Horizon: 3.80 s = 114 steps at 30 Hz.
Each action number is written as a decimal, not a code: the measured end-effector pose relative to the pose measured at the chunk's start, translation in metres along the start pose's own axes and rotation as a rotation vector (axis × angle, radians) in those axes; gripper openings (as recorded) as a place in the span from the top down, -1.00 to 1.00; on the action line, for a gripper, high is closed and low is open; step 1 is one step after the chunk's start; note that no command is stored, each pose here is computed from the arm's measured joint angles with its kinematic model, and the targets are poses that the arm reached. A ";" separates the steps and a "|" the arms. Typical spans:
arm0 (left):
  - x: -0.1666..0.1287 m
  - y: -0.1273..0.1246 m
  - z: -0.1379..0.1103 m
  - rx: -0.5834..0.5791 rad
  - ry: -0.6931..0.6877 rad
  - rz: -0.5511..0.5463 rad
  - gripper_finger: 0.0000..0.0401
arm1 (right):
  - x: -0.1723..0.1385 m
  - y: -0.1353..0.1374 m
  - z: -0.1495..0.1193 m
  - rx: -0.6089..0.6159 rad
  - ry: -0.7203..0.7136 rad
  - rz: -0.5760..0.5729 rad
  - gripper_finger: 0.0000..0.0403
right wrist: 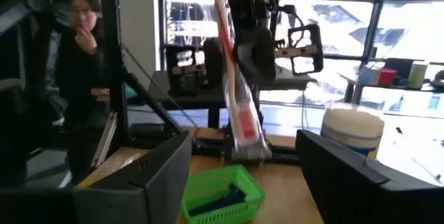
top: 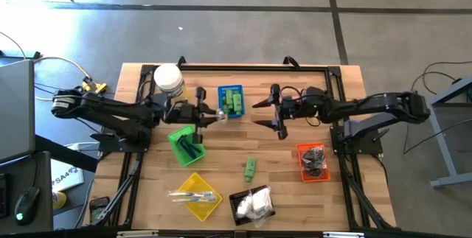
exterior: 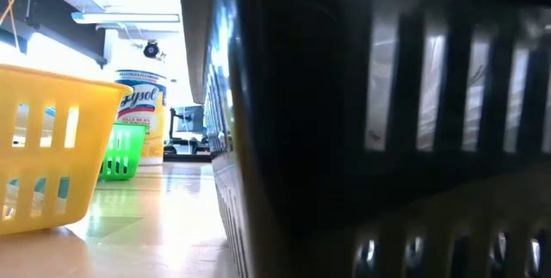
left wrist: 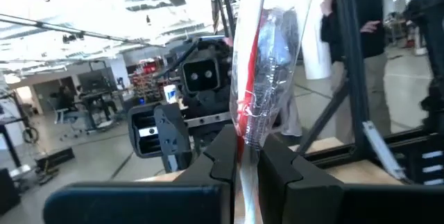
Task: Pick & Place Travel size toiletries
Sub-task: Put the red toothbrush into the yellow bin
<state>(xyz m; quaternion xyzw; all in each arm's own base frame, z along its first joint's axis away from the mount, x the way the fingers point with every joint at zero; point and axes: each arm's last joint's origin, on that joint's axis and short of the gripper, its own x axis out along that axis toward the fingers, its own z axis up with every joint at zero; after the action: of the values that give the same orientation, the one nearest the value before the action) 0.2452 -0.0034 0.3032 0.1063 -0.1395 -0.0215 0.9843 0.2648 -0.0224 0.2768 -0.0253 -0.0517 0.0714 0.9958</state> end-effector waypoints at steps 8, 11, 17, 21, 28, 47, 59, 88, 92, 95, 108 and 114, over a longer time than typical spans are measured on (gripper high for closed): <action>0.038 0.002 0.002 0.053 -0.005 -0.033 0.90 | 0.030 0.002 0.010 -0.016 0.027 0.016 -0.29; 0.047 0.002 0.000 0.057 0.003 -0.042 0.90 | 0.035 0.001 0.010 -0.015 0.028 0.016 -0.29; 0.061 0.002 -0.001 0.076 -0.001 -0.061 0.90 | 0.035 0.001 0.012 -0.017 0.021 0.024 -0.29; 0.071 0.003 -0.001 0.086 -0.008 -0.062 0.90 | 0.035 0.002 0.013 -0.019 0.010 0.061 -0.28; 0.081 0.004 0.000 0.103 -0.013 -0.062 0.90 | 0.035 0.002 0.014 -0.021 0.001 0.064 -0.27; 0.081 0.003 -0.003 0.106 0.021 -0.071 0.84 | 0.035 0.003 0.016 -0.054 -0.017 0.115 0.88; 0.067 0.002 0.005 0.047 0.153 -0.149 0.09 | 0.035 0.002 0.010 -0.058 0.036 0.093 0.92; 0.089 -0.021 0.058 0.372 0.792 -0.030 -0.30 | 0.032 -0.001 0.018 -0.030 0.704 -0.163 0.89; 0.106 -0.021 0.055 0.429 0.917 0.006 -0.30 | 0.029 -0.004 0.016 -0.022 0.732 -0.171 0.94; 0.116 -0.024 0.056 0.441 0.946 -0.010 -0.30 | 0.028 -0.006 0.015 -0.001 0.746 -0.184 0.90; 0.130 -0.015 0.065 0.453 0.959 0.046 -0.30 | 0.027 -0.004 0.014 -0.005 0.763 -0.177 0.90; 0.132 0.010 0.044 0.356 1.029 0.057 -0.30 | 0.028 -0.004 0.014 0.001 0.755 -0.172 0.87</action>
<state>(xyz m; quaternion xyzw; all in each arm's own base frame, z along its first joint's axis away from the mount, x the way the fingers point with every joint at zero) 0.3595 -0.0117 0.3820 0.2641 0.3558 0.0838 0.8926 0.2911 -0.0214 0.2938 -0.0450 0.3166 -0.0268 0.9471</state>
